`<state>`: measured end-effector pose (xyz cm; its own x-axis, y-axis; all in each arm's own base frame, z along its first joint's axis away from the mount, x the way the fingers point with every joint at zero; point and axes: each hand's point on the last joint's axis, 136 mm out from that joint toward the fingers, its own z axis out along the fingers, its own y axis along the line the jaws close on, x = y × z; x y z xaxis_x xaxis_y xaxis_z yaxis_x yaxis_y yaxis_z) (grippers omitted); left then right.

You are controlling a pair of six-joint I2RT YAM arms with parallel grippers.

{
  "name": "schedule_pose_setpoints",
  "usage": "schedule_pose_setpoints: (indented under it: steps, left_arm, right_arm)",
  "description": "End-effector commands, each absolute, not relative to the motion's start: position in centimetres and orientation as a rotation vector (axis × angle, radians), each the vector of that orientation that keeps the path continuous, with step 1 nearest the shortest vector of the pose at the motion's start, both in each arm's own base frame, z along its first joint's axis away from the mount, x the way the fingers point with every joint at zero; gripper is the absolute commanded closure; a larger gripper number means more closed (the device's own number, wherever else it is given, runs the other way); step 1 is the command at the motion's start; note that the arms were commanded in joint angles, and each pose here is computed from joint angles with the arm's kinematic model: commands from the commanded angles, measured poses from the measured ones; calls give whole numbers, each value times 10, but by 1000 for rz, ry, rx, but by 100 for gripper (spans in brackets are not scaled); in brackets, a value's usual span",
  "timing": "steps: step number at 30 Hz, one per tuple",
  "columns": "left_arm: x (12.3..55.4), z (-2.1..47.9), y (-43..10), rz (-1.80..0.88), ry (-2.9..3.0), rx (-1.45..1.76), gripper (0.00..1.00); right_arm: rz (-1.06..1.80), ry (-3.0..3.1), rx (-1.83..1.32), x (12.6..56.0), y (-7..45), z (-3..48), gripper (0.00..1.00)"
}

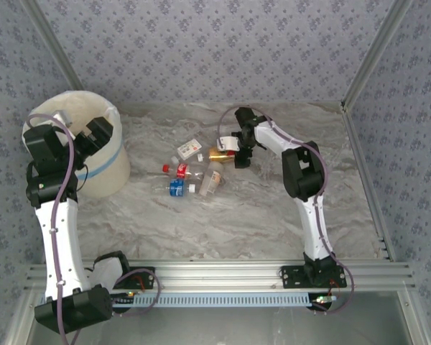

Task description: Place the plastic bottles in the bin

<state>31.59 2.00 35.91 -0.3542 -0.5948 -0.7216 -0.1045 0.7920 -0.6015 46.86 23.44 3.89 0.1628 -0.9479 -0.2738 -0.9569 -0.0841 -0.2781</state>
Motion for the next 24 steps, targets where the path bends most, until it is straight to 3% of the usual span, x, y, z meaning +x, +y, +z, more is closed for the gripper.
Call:
schedule_pose_setpoints:
  steps: [1, 5, 16, 24]
  left_arm:
    - [317, 350, 20, -570, 1900, -545, 1]
    - [317, 348, 20, -576, 1903, -548, 1]
    - [316, 347, 17, -592, 1905, -542, 0]
    - [317, 345, 7, -686, 1902, -540, 1]
  right_arm:
    - [3, 1783, -1995, 466, 238, 53, 12]
    - [17, 1800, -1898, 469, 243, 60, 29]
    - [99, 1879, -1826, 455, 237, 71, 43]
    - [68, 1927, -1742, 420, 211, 86, 49]
